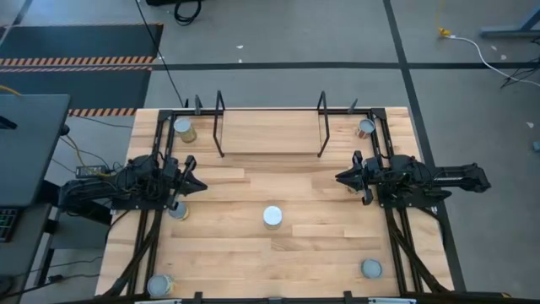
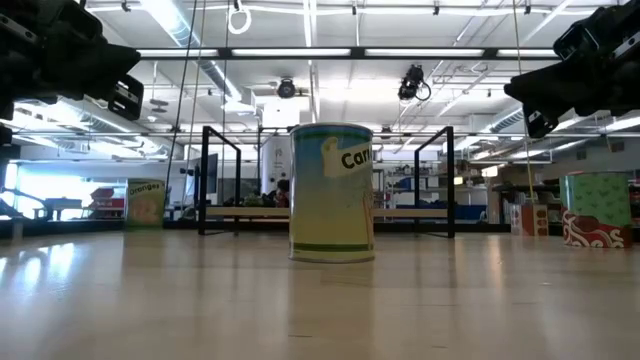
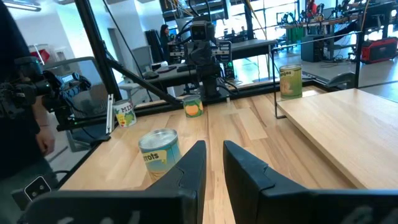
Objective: Pick and place cans onto a shelf
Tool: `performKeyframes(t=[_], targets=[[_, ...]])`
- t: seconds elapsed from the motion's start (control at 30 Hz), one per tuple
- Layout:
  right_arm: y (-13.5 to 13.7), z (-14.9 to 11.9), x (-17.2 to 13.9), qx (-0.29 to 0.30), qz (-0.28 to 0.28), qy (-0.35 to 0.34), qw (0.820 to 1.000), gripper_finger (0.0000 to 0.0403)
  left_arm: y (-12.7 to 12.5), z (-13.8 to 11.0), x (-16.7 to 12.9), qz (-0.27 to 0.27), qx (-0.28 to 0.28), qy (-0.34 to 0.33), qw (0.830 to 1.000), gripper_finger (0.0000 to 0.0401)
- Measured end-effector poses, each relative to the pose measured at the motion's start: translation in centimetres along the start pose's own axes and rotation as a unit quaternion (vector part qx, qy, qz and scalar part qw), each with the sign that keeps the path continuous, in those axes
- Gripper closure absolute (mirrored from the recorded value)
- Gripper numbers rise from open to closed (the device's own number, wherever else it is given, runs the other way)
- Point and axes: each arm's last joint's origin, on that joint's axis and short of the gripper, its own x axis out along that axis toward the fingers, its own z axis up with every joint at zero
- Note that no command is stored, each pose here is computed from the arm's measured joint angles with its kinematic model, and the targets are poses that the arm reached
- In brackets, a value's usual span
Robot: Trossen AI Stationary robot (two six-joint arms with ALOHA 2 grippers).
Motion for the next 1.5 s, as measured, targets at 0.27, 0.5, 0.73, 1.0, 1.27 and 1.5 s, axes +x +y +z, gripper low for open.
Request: performKeyframes(t=[0.27, 0.5, 0.73, 1.0, 1.27, 1.5], targets=[[0.0, 0.0, 0.0, 0.0, 0.0, 0.0, 1.0, 0.0342, 0.0, 0.0, 0.0, 0.0, 0.0, 0.0, 1.0, 0.0376], [-0.1, 0.0, 0.0, -0.009, -0.016, -0.003, 1.0, 0.0342, 0.0, 0.0, 0.0, 0.0, 0.0, 0.0, 1.0, 0.0376], [-0.7, 0.3, -0.1, -0.24, -0.099, -0.001, 0.966, 0.0342, 0.0, 0.0, 0.0, 0.0, 0.0, 0.0, 1.0, 0.0376], [-0.6, 1.0, -0.1, -0.199, -0.101, -0.044, 0.974, 0.0342, 0.0, 0.0, 0.0, 0.0, 0.0, 0.0, 1.0, 0.0376], [-1.2, 5.2, -1.6, 0.219, -0.214, -0.311, 0.9, 0.0342, 0.0, 0.0, 0.0, 0.0, -0.001, 0.001, 1.0, 0.0376], [0.2, 9.1, 0.1, 0.156, -0.157, -0.197, 0.955, 0.035, 0.0, 0.0, 0.0, 0.0, 0.0, 0.0, 1.0, 0.0376]])
